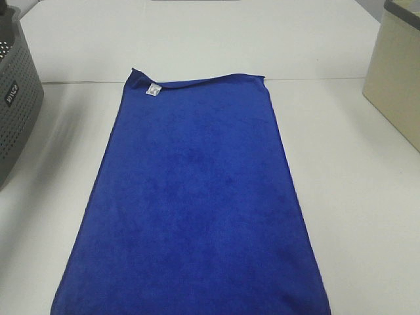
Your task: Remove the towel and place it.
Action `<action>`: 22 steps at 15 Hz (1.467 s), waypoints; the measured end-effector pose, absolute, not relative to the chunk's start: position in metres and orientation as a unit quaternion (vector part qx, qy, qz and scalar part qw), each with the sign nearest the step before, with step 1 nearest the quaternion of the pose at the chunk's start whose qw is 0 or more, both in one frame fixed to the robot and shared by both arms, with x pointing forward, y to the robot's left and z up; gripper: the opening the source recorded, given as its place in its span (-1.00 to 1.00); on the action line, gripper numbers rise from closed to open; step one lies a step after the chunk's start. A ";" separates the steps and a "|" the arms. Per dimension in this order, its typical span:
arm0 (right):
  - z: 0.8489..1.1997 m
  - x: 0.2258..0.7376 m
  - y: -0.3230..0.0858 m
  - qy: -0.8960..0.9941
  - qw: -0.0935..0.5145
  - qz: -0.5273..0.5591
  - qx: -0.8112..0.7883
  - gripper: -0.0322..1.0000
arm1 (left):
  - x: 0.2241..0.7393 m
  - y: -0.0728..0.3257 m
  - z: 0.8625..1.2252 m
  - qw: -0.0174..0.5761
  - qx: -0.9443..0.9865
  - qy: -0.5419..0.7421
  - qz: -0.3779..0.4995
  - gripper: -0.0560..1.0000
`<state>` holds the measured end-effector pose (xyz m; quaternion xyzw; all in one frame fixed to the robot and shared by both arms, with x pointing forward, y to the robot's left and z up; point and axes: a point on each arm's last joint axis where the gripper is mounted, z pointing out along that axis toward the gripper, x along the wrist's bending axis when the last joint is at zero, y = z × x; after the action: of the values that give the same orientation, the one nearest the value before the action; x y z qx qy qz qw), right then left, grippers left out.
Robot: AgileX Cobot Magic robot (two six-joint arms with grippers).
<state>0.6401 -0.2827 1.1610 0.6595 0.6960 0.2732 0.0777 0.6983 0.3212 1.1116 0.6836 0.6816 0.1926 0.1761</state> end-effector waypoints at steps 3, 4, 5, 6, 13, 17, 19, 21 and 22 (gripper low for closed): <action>1.169 0.635 -0.305 0.670 0.090 0.277 0.683 0.54 | 0.687 0.367 1.125 0.163 0.683 0.676 0.221 0.37; 1.172 0.633 -0.306 0.669 0.098 0.275 0.683 0.54 | 0.685 0.367 1.130 0.163 0.691 0.666 0.227 0.37; 1.177 0.629 -0.306 0.670 0.105 0.275 0.682 0.55 | 0.684 0.366 1.133 0.164 0.694 0.662 0.231 0.37; 1.183 0.625 -0.306 0.669 0.112 0.280 0.680 0.55 | 0.683 0.366 1.134 0.164 0.695 0.660 0.232 0.38; 1.195 0.605 -0.304 0.656 0.113 0.289 0.688 0.86 | 0.678 0.364 1.141 0.186 0.664 0.689 0.223 0.98; 1.197 0.531 -0.308 0.668 0.143 0.235 0.692 0.86 | 0.622 0.353 1.172 0.200 0.666 0.684 0.219 0.98; 1.196 0.479 -0.308 0.676 0.165 0.219 0.684 0.86 | 0.570 0.345 1.184 0.197 0.668 0.683 0.218 0.98; 1.190 0.426 -0.307 0.681 0.188 0.212 0.675 0.86 | 0.516 0.338 1.189 0.195 0.671 0.681 0.221 0.98; 1.184 0.401 -0.305 0.681 0.195 0.213 0.673 0.86 | 0.486 0.334 1.195 0.200 0.669 0.676 0.236 0.98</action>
<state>0.4012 -0.3052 1.1835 0.6733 0.6807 0.2133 0.1946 0.4857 0.3344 1.1949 0.6690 0.6761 0.2356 0.1997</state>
